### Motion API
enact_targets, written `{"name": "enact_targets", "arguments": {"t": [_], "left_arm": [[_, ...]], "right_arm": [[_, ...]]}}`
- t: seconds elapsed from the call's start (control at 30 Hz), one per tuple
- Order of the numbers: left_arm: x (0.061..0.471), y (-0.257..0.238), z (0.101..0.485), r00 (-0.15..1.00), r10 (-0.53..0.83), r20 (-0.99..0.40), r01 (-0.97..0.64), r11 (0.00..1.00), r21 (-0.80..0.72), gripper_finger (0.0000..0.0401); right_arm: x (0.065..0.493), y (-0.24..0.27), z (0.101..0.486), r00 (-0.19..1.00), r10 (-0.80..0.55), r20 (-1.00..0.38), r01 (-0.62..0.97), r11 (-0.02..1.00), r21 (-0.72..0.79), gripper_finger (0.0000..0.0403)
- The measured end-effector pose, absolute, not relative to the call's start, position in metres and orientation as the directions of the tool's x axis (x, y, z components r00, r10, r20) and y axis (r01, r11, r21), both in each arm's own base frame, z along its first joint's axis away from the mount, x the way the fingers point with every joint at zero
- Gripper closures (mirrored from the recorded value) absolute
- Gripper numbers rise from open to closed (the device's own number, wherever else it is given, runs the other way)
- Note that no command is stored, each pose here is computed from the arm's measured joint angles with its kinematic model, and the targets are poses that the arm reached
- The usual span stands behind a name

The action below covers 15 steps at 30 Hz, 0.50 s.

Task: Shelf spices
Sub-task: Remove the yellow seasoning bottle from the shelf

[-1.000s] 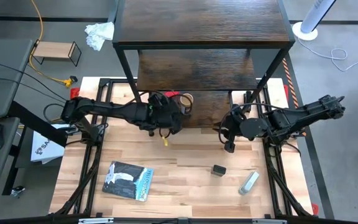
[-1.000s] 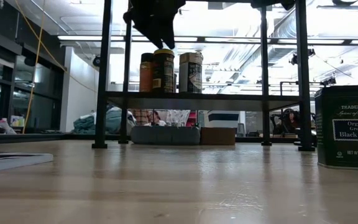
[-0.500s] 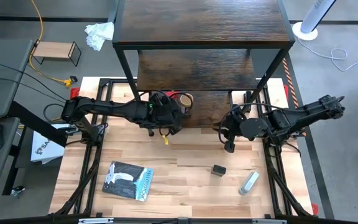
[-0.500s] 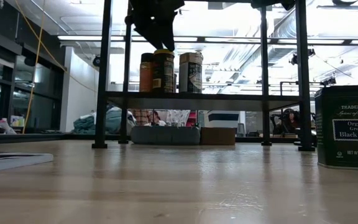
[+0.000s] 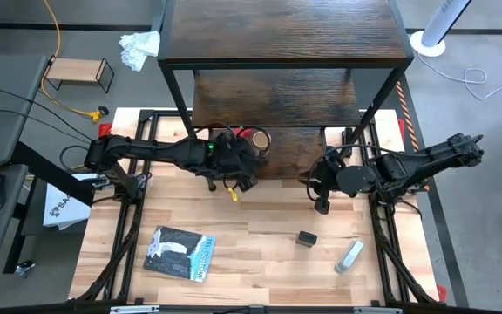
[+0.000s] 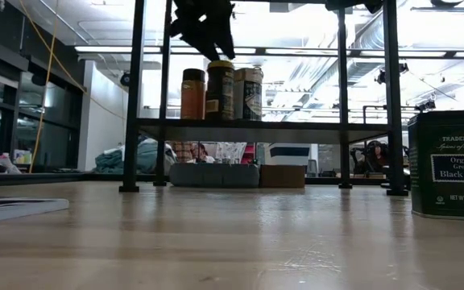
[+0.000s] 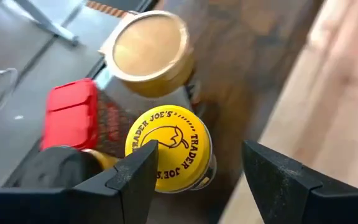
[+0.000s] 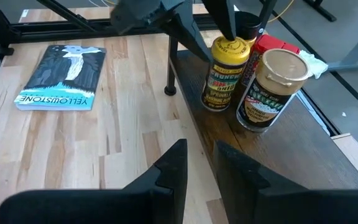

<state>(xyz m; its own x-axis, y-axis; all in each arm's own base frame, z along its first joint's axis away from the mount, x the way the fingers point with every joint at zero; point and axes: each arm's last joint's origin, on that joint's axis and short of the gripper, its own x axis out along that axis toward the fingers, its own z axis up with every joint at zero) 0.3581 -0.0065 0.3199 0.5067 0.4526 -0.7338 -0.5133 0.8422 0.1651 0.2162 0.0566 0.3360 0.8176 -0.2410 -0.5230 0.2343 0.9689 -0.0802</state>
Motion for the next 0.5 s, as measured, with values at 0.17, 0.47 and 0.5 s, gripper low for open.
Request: {"name": "enact_targets", "arguments": {"t": [0.17, 0.47, 0.5], "left_arm": [[0.365, -0.017, 0.323, 0.584, 0.394, -0.71, -0.463, 0.88, 0.107, 0.0178], [0.365, -0.021, 0.328, 0.617, 0.414, -0.669, -0.415, 0.894, 0.171, 0.0178], [0.365, -0.021, 0.328, 0.614, 0.426, -0.665, -0.409, 0.892, 0.194, 0.0178]], "right_arm": [[0.216, 0.057, 0.336, 0.818, -0.241, -0.523, 0.234, 0.969, -0.08, 0.0327], [0.216, 0.057, 0.336, 0.818, -0.241, -0.523, 0.234, 0.969, -0.08, 0.0327], [0.216, 0.057, 0.336, 0.818, -0.241, -0.523, 0.234, 0.969, -0.08, 0.0327]]}}
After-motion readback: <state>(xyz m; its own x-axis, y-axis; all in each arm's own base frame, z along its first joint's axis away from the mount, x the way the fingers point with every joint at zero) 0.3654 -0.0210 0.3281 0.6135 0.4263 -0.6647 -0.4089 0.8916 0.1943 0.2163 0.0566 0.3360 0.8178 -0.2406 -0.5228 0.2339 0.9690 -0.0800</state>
